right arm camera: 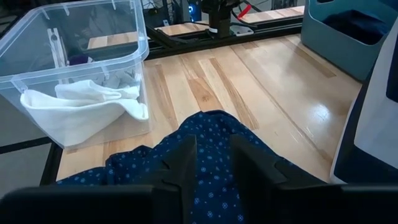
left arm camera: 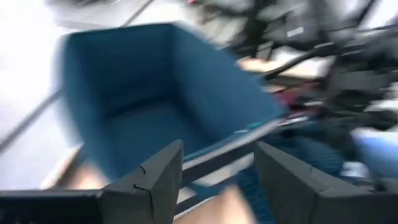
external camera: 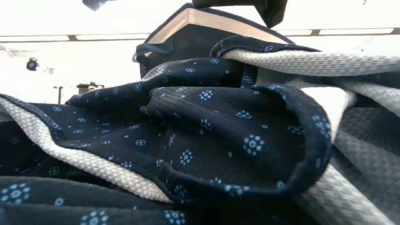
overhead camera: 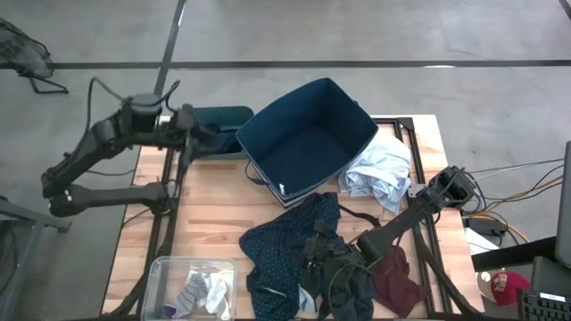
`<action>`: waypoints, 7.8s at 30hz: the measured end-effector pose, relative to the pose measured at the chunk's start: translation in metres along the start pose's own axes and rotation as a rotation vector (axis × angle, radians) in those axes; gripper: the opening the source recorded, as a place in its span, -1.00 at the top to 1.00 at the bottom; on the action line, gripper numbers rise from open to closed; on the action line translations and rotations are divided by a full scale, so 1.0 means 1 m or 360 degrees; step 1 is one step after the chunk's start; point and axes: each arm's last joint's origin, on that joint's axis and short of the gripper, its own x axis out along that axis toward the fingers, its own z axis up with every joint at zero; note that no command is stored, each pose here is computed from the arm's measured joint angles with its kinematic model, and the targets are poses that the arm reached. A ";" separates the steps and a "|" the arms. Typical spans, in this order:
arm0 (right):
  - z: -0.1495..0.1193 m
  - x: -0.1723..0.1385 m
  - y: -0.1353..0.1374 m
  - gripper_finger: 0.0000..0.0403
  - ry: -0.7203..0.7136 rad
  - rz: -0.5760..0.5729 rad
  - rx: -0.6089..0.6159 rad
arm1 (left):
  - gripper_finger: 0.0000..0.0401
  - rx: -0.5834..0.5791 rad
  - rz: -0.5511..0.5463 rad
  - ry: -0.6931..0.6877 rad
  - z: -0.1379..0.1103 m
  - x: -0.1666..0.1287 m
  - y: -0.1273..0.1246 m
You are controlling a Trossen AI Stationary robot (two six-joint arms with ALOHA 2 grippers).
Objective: Pick & Place Cloths
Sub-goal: Put the gray underwear into the green bin
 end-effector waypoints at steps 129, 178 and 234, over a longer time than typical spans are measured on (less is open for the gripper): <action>-0.030 -0.057 0.035 0.93 0.1647 -0.0286 0.0508 | 0.93 0.0130 -0.0830 -0.0543 -0.184 0.081 -0.131; 0.110 0.017 0.008 0.94 -0.0049 0.0381 0.0552 | -0.75 0.0289 -0.0529 -0.0658 -0.122 0.143 -0.198; 0.065 -0.016 0.046 0.25 0.0144 0.0470 0.0233 | 0.84 0.0537 0.1343 -0.0288 -0.081 0.035 -0.096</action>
